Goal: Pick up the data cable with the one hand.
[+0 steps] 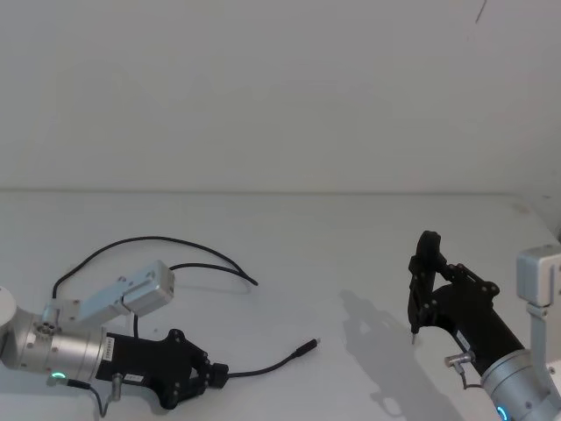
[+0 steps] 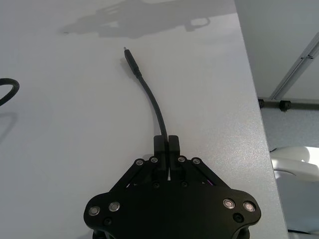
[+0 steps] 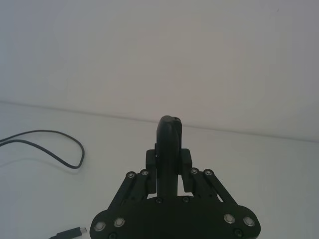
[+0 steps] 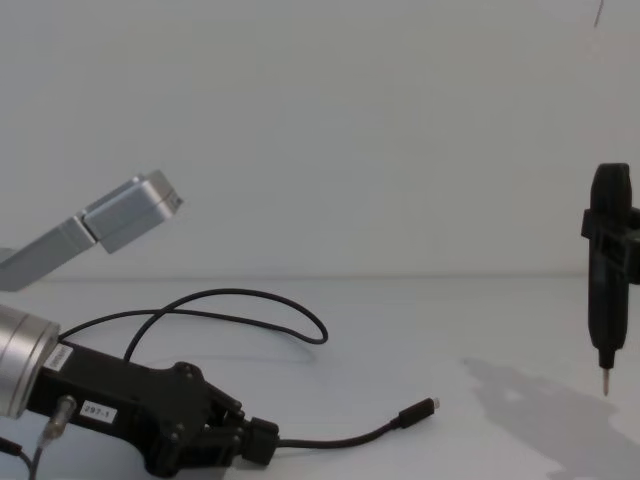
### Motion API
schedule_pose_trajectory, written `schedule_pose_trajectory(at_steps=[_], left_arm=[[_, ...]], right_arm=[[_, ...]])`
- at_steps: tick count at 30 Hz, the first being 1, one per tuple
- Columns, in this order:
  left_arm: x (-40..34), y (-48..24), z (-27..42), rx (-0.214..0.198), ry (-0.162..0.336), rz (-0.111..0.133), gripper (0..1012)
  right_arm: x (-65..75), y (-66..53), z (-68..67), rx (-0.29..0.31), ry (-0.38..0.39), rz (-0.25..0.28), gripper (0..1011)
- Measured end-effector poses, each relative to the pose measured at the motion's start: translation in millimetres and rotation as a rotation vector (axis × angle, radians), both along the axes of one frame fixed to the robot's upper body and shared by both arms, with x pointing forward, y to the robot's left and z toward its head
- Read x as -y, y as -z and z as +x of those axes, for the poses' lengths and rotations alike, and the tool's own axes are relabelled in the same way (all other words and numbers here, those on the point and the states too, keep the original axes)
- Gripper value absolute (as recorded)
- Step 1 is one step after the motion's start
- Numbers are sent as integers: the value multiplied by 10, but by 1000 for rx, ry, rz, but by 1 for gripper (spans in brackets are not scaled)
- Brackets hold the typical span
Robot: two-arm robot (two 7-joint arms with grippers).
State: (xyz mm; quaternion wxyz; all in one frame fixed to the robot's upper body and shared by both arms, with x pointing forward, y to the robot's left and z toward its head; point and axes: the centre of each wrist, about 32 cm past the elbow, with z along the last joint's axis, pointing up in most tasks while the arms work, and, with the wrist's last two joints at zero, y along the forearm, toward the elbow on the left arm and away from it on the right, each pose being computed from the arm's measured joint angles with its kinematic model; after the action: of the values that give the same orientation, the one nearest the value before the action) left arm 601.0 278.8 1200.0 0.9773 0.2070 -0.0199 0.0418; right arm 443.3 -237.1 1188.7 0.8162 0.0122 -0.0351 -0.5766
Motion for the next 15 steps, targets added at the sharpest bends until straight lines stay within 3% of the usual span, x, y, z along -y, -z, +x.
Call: schedule_pose_trajectory(at_steps=[6, 15], left_arm=[[0, -10, 0, 4, -3, -4, 40], [-12, -148, -8, 46, -21, -67, 40]], right_arm=[[0, 0, 0, 0, 0, 0, 279], [0, 0, 0, 0, 0, 0, 279]])
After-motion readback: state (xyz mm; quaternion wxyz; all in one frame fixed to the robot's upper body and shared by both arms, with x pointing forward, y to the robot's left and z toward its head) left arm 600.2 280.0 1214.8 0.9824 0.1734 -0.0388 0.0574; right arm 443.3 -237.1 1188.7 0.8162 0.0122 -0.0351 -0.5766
